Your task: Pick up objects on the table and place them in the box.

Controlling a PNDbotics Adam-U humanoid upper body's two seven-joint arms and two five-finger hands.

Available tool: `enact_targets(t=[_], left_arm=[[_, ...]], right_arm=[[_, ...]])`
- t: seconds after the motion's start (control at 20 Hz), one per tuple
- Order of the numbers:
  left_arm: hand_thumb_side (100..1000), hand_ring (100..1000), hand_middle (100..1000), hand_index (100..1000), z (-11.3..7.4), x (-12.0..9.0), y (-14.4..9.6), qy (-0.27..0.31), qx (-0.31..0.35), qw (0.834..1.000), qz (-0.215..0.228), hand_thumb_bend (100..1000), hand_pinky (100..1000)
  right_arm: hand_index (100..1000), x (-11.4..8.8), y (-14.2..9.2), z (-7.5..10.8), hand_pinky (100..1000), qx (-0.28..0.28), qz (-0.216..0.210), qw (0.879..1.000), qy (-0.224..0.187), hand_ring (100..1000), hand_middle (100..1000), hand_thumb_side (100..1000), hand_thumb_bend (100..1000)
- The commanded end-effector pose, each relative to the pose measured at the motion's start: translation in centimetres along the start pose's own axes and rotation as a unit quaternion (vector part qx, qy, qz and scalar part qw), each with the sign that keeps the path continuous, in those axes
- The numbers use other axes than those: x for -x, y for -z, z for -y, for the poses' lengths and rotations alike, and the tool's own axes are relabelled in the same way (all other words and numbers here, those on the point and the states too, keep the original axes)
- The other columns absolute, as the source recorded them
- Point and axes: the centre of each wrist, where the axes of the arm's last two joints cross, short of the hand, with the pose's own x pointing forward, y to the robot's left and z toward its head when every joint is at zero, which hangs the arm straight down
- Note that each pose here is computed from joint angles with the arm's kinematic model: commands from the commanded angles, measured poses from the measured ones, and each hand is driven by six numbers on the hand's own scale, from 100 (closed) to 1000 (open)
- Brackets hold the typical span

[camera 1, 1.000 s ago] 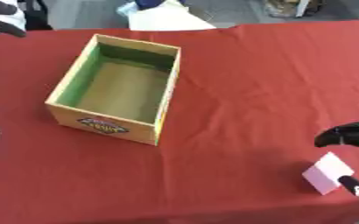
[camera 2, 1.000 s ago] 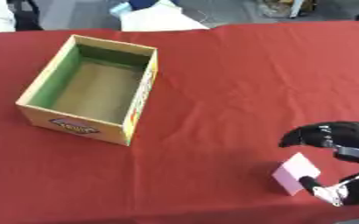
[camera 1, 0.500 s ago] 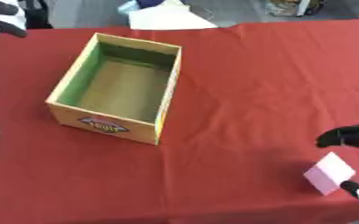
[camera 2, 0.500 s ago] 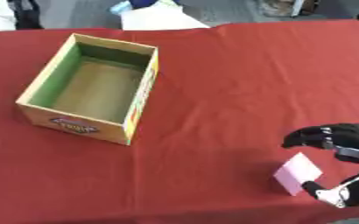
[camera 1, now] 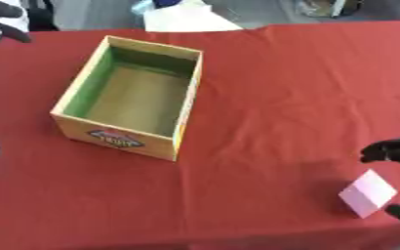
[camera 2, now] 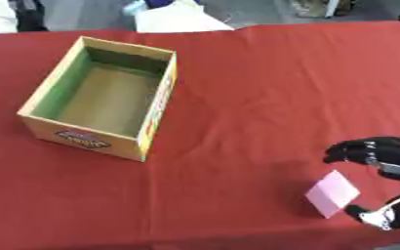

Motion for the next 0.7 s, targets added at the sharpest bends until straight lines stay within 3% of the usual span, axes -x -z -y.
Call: enact_targets(t=[0.05, 0.25, 0.7], left_arm=[[758, 680, 589, 785, 0.1, -0.6, 0.6, 0.001, 0.009, 1.0, 0.014, 100, 531], [758, 680, 589, 786, 0.1, -0.6, 0.6, 0.001, 0.011, 1.0, 0.015, 100, 530], [760, 681, 589, 786, 0.3, -0.6, 0.7, -0.002, 0.017, 1.0, 0.017, 100, 528]], right_arm=[[941, 0.6, -0.6, 0.8, 916, -0.004, -0.017, 0.999, -0.036, 923, 910, 534, 389], [936, 0.9, -0.2, 0.3, 911, -0.009, -0.012, 0.999, -0.051, 914, 903, 546, 392], [934, 2.0, 0.6, -1.1, 907, -0.025, -0.005, 0.999, -0.043, 906, 892, 536, 378]])
